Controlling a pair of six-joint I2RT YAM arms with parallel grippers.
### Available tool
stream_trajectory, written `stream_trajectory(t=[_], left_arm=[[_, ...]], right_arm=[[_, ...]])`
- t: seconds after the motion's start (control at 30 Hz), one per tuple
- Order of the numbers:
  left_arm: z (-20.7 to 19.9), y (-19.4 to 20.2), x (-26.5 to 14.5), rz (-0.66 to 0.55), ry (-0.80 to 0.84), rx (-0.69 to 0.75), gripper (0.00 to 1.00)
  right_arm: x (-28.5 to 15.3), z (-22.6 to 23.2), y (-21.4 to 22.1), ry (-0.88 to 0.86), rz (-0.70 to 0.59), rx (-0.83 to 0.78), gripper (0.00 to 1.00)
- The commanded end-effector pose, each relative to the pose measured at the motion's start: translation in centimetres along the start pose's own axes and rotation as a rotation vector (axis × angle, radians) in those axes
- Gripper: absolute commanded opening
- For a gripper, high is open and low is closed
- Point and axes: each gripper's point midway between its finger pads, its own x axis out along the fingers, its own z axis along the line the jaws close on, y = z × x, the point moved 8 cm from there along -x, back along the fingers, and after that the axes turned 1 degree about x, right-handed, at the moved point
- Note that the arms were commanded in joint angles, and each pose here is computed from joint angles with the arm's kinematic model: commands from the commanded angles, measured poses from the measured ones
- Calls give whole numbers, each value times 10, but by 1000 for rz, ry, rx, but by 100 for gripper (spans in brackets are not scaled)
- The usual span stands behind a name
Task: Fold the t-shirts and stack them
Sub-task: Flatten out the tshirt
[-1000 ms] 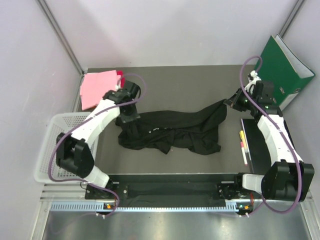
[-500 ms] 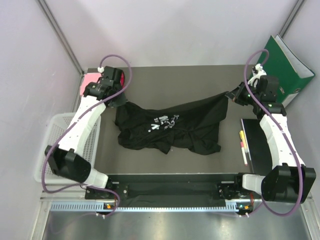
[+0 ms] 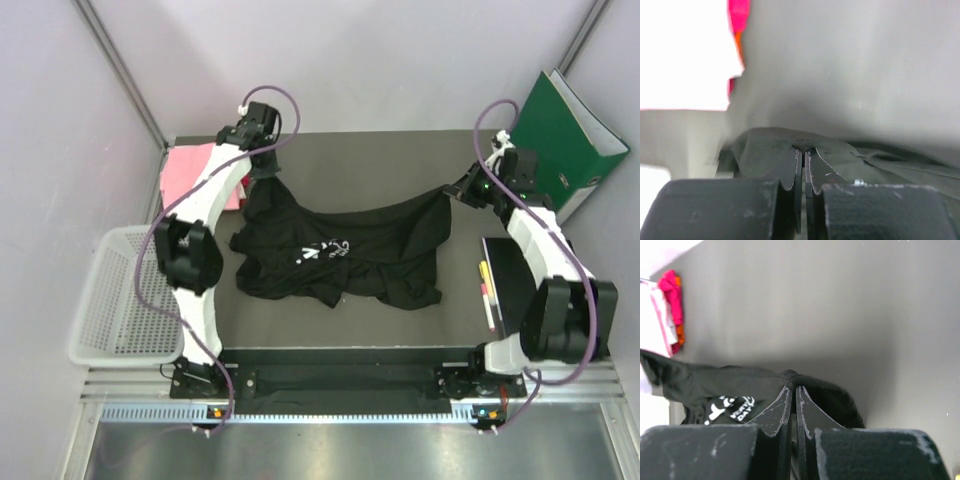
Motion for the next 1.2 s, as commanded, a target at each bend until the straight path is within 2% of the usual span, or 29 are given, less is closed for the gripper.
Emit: stream_trajectory(t=[0.0,0.07,0.1,0.13,0.17,0.2,0.3,0.47,0.77,0.97,1.07,1.17], left_arm=[[-16,-21,47,4,28,36,0],[-22,-38,53,-32,70,21,0],[-24,-37,70,-16,78,20,8],[-23,-48,71,-35,127,1,24],[-22,-53,76,-48,144,-28,57],[-19,-54,83,-43,143,-56,86],[-6,-64,77,-73,151,-108,97],[12,-48,75,-52,126,-100,98],[9,-16,128,81,114,-84,91],[10,-13,140,100,91,-80,87],[11,-7,147,117,85,-70,79],[10,-2,154,135,84,-77,44]], right_arm=[[20,-2,-27,-23,-68,-19,0],[26,-3,-33,-18,-75,-27,0],[33,-8,-32,-8,-62,-26,0],[36,-9,-35,-2,-68,-29,0],[39,-9,-37,-1,-73,-30,0],[44,-11,-36,0,-64,-23,0],[50,-11,-35,3,-53,-15,0],[60,-10,-29,12,-42,-7,0],[81,-12,-28,5,15,1,0],[88,-12,-35,2,18,-10,0],[90,-13,-33,-3,24,2,0],[91,-14,-32,-3,24,5,0]])
